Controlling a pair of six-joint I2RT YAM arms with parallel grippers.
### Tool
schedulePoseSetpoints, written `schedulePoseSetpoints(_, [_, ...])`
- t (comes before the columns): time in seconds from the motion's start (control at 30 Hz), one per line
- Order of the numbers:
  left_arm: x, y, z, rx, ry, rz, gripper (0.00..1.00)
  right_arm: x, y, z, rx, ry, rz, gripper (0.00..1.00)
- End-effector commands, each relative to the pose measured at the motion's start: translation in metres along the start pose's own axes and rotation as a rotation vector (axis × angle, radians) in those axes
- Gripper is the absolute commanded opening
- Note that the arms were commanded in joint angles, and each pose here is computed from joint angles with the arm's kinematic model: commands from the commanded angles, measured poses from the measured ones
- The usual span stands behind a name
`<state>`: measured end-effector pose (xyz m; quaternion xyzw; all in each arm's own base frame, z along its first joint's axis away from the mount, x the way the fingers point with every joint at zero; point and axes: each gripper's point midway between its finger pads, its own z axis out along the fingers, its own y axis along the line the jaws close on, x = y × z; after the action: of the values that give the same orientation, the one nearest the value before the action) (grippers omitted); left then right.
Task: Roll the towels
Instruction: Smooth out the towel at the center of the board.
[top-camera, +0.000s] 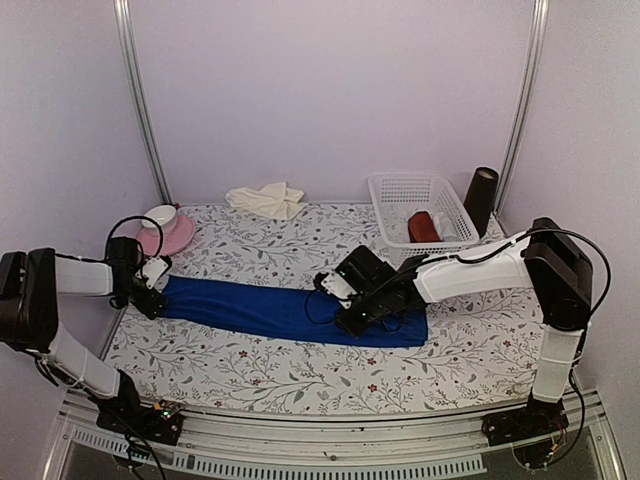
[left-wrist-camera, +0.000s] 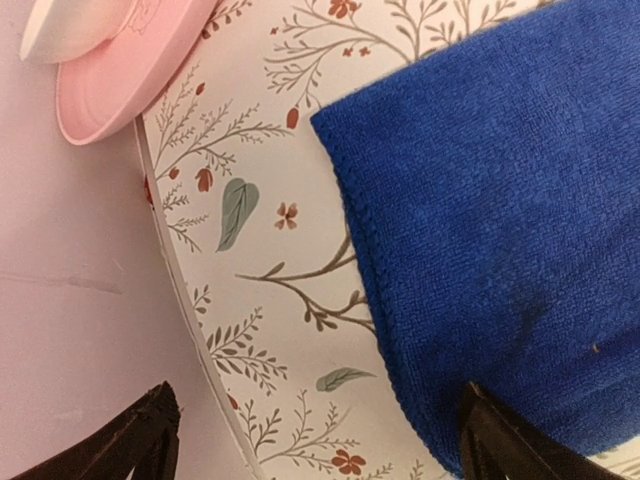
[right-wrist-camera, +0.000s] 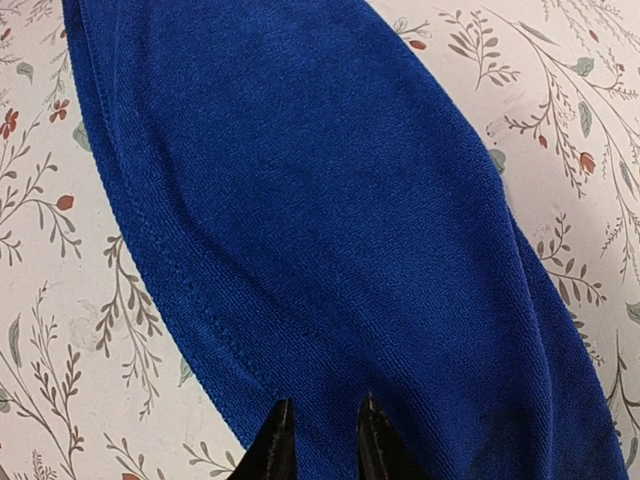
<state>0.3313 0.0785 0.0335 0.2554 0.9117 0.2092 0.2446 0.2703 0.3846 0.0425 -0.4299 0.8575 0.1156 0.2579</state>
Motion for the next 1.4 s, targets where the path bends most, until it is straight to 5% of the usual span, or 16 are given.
schedulePoseSetpoints(0.0, [0.01,-0.009,-0.005,0.064,0.034,-0.014,0.97,0.009,0.008,0.004,-0.039,0.026,-0.054,0.2])
schedulePoseSetpoints(0.83, [0.007,-0.015,-0.001,0.09,0.014,-0.047,0.97,0.029,0.008,0.02,-0.036,0.08,-0.069,0.2])
schedulePoseSetpoints(1.13, [0.007,-0.017,0.0,0.094,0.014,-0.052,0.97,0.029,0.009,0.023,-0.044,0.08,-0.066,0.07])
schedulePoseSetpoints(1.37, [0.008,-0.017,0.001,0.094,0.016,-0.052,0.97,0.023,0.015,0.015,-0.078,0.063,-0.061,0.08])
